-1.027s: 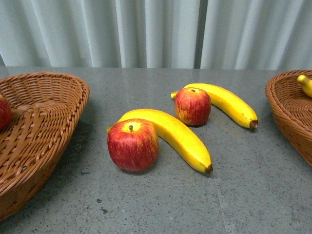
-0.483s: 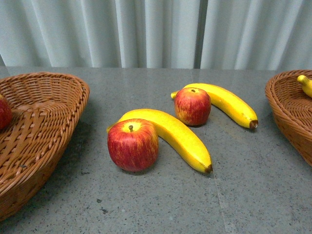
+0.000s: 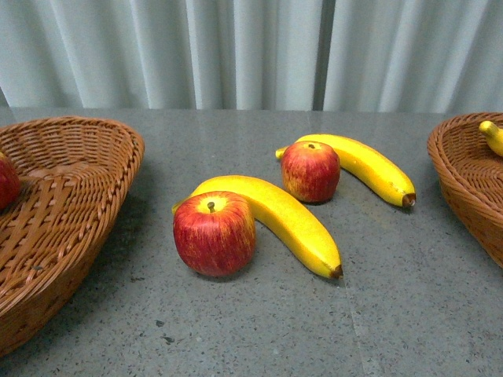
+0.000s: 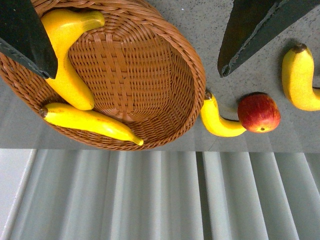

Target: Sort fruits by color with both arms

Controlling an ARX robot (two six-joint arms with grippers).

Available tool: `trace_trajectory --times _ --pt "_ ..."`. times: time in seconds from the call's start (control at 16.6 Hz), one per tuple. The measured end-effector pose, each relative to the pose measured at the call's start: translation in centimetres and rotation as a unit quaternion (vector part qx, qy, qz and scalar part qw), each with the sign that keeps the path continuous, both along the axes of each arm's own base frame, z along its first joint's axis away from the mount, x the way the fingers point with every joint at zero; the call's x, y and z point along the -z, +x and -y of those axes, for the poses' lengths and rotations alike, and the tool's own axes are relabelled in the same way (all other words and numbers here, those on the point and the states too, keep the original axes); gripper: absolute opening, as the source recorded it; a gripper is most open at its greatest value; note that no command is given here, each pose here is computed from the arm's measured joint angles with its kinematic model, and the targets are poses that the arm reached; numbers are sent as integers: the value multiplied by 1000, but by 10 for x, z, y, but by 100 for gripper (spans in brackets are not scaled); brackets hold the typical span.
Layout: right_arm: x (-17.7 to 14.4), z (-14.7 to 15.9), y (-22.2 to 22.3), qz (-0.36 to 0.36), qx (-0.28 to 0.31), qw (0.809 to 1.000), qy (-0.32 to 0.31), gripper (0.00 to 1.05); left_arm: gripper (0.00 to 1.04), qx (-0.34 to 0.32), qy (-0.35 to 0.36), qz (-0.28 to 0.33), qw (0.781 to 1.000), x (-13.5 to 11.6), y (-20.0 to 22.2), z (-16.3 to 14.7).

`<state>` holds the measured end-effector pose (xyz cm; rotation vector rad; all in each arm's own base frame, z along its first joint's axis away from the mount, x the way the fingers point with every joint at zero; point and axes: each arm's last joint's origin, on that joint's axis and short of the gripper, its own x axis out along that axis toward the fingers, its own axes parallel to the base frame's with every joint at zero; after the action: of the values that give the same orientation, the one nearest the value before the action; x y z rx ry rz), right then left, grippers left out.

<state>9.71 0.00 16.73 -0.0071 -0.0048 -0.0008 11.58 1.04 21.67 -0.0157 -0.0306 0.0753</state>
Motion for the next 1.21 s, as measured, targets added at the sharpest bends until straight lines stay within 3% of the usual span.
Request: trace_trajectory --times 0.12,0.24,0.54,0.72,0.91,1.21 --pt "0 0 0 0 0 1000 0 98 98 30 20 4 999 -10 19 -4" --pt "0 0 0 0 0 1000 0 98 98 106 61 22 992 -38 51 3" --pt "0 0 0 0 0 1000 0 98 98 292 98 -98 946 -60 135 55" --pt "0 0 0 0 0 1000 0 98 98 375 118 -143 908 -57 143 89" --pt "0 0 0 0 0 1000 0 98 98 400 128 -224 879 -35 152 109" --pt "0 0 0 0 0 1000 0 98 98 414 139 -273 857 -21 171 135"
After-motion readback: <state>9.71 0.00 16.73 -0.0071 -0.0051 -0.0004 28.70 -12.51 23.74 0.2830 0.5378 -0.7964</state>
